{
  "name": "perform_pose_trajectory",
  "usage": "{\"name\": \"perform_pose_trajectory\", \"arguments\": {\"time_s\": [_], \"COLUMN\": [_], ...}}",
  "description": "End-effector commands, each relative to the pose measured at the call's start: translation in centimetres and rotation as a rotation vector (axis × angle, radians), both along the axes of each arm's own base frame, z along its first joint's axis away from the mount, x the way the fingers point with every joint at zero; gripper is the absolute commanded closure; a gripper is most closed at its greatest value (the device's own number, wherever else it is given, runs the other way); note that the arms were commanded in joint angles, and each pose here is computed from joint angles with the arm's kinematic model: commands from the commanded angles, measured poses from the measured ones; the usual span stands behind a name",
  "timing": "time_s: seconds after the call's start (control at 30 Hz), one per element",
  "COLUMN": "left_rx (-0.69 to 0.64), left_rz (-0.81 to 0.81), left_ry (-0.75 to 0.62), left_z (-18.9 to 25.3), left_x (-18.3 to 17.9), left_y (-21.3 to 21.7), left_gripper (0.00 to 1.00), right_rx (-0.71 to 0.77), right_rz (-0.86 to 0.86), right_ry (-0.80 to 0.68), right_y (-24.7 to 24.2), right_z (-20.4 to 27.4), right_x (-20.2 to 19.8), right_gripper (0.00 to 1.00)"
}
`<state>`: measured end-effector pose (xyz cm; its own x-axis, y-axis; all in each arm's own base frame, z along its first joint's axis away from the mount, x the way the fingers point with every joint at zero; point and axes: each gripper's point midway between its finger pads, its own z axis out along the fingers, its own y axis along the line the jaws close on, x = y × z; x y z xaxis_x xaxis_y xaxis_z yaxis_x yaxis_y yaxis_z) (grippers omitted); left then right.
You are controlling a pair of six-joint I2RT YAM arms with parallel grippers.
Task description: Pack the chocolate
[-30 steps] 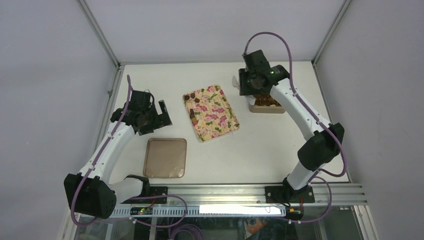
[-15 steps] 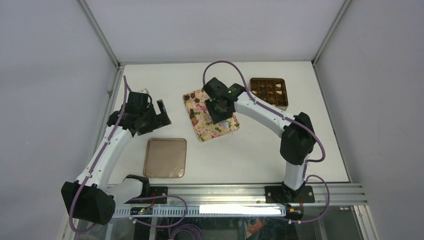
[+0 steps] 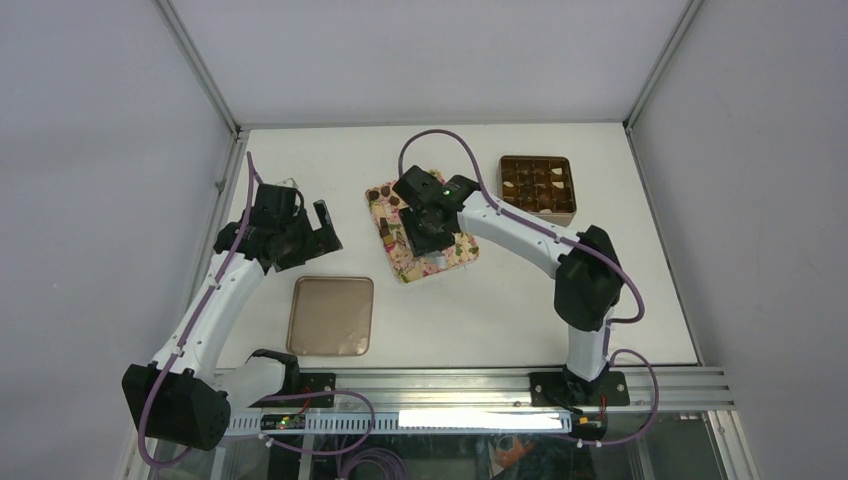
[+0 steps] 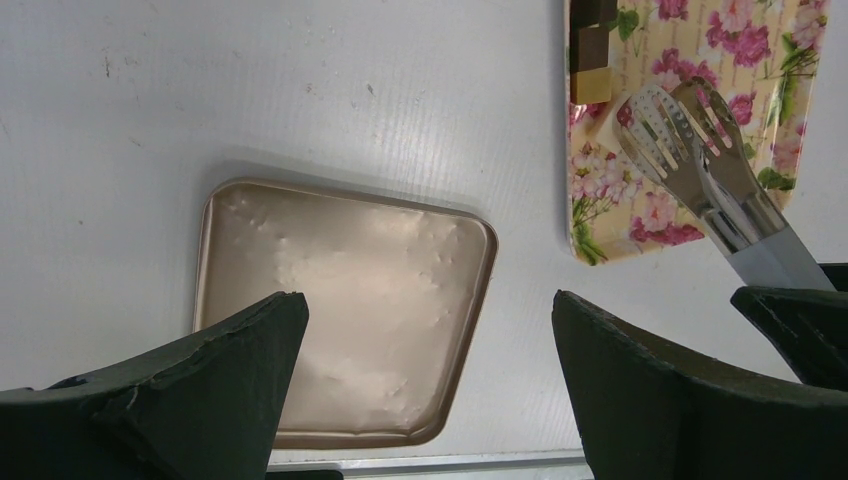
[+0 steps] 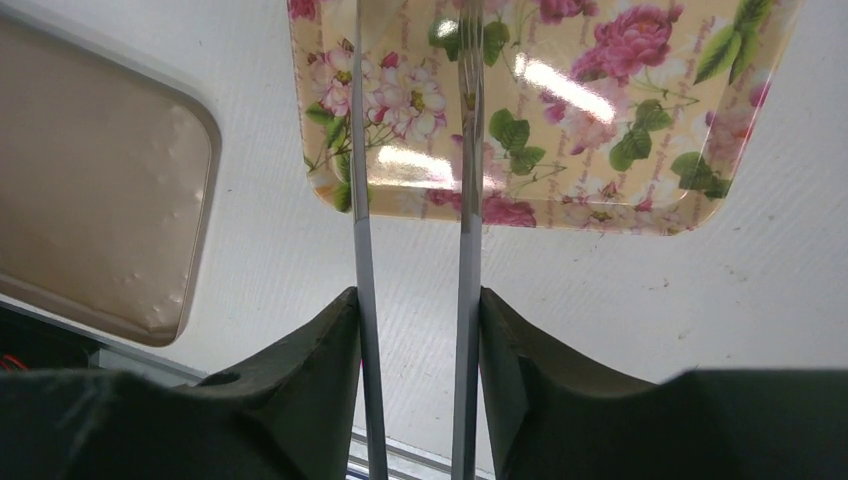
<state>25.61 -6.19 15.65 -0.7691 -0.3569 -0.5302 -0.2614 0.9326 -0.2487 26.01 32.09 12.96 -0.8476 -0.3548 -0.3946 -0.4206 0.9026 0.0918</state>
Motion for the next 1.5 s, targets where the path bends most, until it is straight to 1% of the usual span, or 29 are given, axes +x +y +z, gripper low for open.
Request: {"name": "perform_pose_trajectory", "arguments": {"time_s": [0.0, 0.37, 0.5, 0.67, 0.7, 0.83, 1.0, 1.2, 1.33, 1.47], "left_rx": [-0.009, -0.011, -0.014, -0.017, -0.017, -0.018, -0.021, -0.021, -0.02, -0.026], "left_rz": [0.009, 0.003, 0.0, -0.002, -0.002, -0.005, -0.009, -0.01, -0.008, -0.005], "left_ry": [-0.064, -0.065, -0.061, -0.059, -0.059, -0.057, -0.047, -0.05, -0.061, -0.065], "left_z": [1.7, 1.8, 1.8, 1.8, 1.8, 1.8, 1.6, 1.8, 2.2, 2.4], "left_x": [0.5, 0.6, 0.6, 0.7, 0.7, 0.7, 0.9, 1.1, 1.3, 1.4], "left_y": [0.3, 0.2, 0.1, 0.0, 0.0, 0.0, -0.2, -0.2, -0.2, -0.3], "left_gripper": [0.01, 0.01, 0.01, 0.01, 0.01, 0.01, 0.01, 0.01, 0.01, 0.01], "right_rx": [0.004, -0.006, -0.018, -0.053, -0.062, -0.083, -0.082, -0.02, -0.01, 0.002], "right_rz": [-0.005, 0.05, 0.051, 0.039, 0.035, 0.023, -0.002, -0.097, -0.214, -0.319], "right_ry": [-0.05, -0.051, -0.068, -0.102, -0.108, -0.13, -0.172, -0.229, -0.253, -0.247], "right_y": [1.3, 3.3, 3.2, 2.2, 2.0, 1.0, -0.5, -4.0, -8.5, -13.1], "right_z": [1.3, 0.9, 1.1, 1.6, 1.8, 2.6, 4.7, 7.8, 9.2, 9.3], "right_x": [0.4, -0.8, -0.8, -0.3, -0.3, -0.2, -0.1, 1.1, 3.0, 4.6], "right_gripper": [0.54, 0.54, 0.64, 0.83, 0.88, 1.0, 1.0, 1.0, 1.0, 1.0]}}
